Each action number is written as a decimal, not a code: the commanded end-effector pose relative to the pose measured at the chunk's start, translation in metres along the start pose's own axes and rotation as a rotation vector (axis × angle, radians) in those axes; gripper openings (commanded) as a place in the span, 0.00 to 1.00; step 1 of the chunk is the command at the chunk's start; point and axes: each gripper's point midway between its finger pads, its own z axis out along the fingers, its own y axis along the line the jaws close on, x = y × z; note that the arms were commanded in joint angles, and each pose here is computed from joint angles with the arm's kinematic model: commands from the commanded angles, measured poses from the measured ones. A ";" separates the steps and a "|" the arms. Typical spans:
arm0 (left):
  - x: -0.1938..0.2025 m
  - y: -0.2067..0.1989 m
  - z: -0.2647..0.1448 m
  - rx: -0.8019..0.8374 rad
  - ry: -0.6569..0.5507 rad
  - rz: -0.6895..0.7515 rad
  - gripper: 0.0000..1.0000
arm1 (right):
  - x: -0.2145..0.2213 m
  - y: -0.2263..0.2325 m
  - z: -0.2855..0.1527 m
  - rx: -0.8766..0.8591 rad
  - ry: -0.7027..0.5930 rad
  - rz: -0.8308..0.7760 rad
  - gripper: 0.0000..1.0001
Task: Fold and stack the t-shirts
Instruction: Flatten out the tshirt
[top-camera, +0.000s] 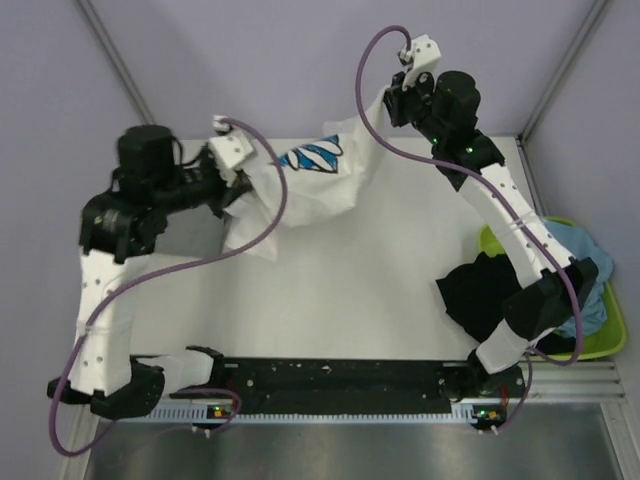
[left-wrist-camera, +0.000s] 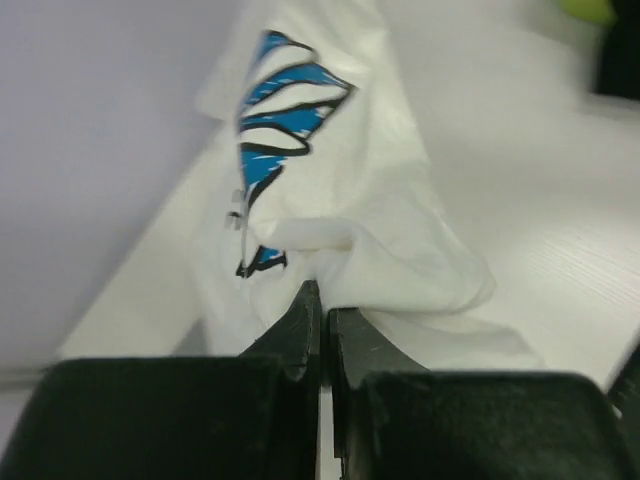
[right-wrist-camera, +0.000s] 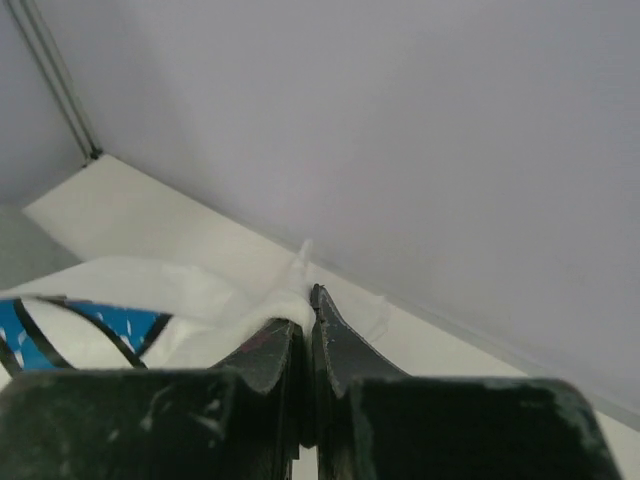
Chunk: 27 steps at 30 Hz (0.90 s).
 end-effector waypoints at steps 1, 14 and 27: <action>0.079 -0.132 0.075 0.563 0.192 -0.029 0.00 | 0.066 -0.019 0.028 0.017 0.109 -0.025 0.00; 0.137 -0.243 0.140 0.682 0.409 0.265 0.99 | 0.168 -0.110 0.089 0.311 0.278 0.089 0.73; 0.242 -0.011 0.141 0.083 0.485 0.068 0.99 | 0.169 0.008 -0.041 0.068 0.513 0.127 0.98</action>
